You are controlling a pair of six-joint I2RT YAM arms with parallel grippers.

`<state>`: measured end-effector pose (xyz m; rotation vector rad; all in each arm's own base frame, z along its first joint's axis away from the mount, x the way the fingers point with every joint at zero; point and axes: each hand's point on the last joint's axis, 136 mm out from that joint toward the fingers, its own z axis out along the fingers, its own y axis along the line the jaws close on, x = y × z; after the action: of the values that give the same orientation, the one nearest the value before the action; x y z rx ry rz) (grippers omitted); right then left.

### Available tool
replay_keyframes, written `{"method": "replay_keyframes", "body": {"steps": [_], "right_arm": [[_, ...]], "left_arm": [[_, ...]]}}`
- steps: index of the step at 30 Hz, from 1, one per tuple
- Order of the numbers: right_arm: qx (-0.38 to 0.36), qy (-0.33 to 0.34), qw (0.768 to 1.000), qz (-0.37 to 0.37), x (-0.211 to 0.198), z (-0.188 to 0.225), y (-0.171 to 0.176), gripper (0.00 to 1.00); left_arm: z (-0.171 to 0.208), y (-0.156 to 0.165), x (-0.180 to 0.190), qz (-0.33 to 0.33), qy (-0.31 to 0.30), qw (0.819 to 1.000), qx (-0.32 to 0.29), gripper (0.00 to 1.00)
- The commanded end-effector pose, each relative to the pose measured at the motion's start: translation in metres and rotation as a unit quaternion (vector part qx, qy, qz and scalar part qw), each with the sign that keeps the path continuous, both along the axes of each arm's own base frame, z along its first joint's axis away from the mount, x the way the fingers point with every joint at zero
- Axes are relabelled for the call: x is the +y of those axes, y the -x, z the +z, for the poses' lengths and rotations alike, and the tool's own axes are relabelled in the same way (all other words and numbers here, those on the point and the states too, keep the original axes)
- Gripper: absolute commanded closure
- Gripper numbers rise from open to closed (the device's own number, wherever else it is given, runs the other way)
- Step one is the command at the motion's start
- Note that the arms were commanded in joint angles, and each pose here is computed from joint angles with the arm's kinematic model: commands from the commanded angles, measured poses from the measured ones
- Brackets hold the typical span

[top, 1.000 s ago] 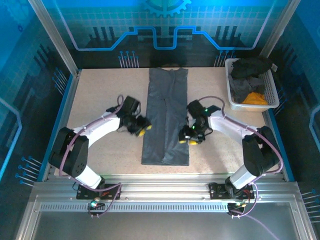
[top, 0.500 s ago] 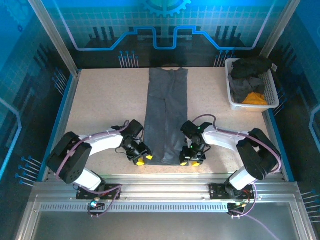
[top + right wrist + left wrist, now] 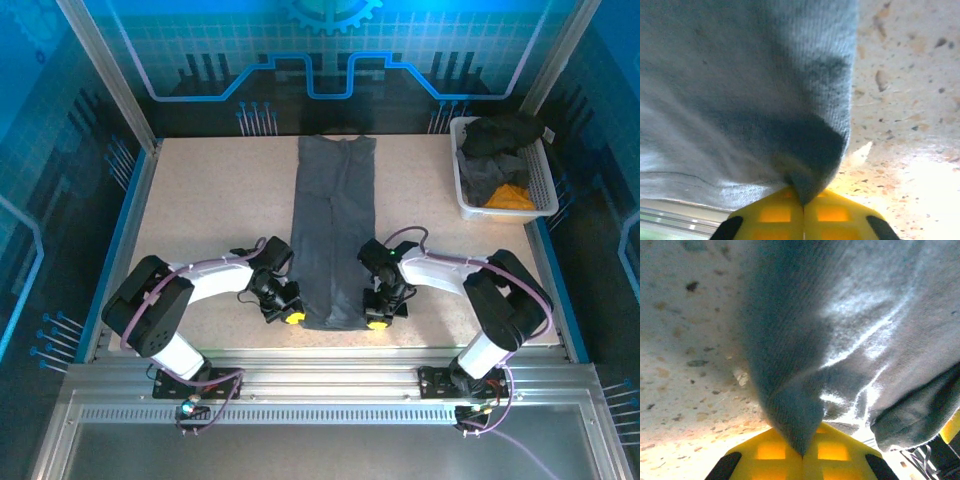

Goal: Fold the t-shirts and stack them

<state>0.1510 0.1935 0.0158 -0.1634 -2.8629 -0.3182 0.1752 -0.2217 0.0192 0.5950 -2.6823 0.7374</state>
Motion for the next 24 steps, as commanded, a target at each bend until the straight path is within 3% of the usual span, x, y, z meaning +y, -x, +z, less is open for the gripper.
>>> {"method": "replay_keyframes", "body": {"steps": [1,6,10,13,24], "right_arm": [[-0.039,-0.003,0.999,0.0,-0.002,0.01,-0.007,1.0],[-0.023,-0.031,0.999,0.015,-0.009,0.038,0.017,1.0],[-0.016,-0.078,0.997,-0.006,-0.001,0.056,0.015,1.0],[-0.03,-0.097,0.994,-0.047,-0.002,0.066,-0.008,1.0],[-0.125,-0.114,0.979,-0.11,-0.007,0.108,-0.164,1.0]], "left_arm": [[0.01,0.019,0.001,-0.018,0.01,1.0,0.016,1.0],[0.03,0.04,-0.004,-0.039,0.031,0.998,0.034,1.0],[0.06,0.025,-0.009,-0.031,0.046,0.998,-0.011,1.0],[0.085,-0.007,-0.013,0.003,0.052,0.997,-0.063,1.0],[0.125,-0.173,-0.003,0.153,0.081,0.965,-0.196,1.0]]}}
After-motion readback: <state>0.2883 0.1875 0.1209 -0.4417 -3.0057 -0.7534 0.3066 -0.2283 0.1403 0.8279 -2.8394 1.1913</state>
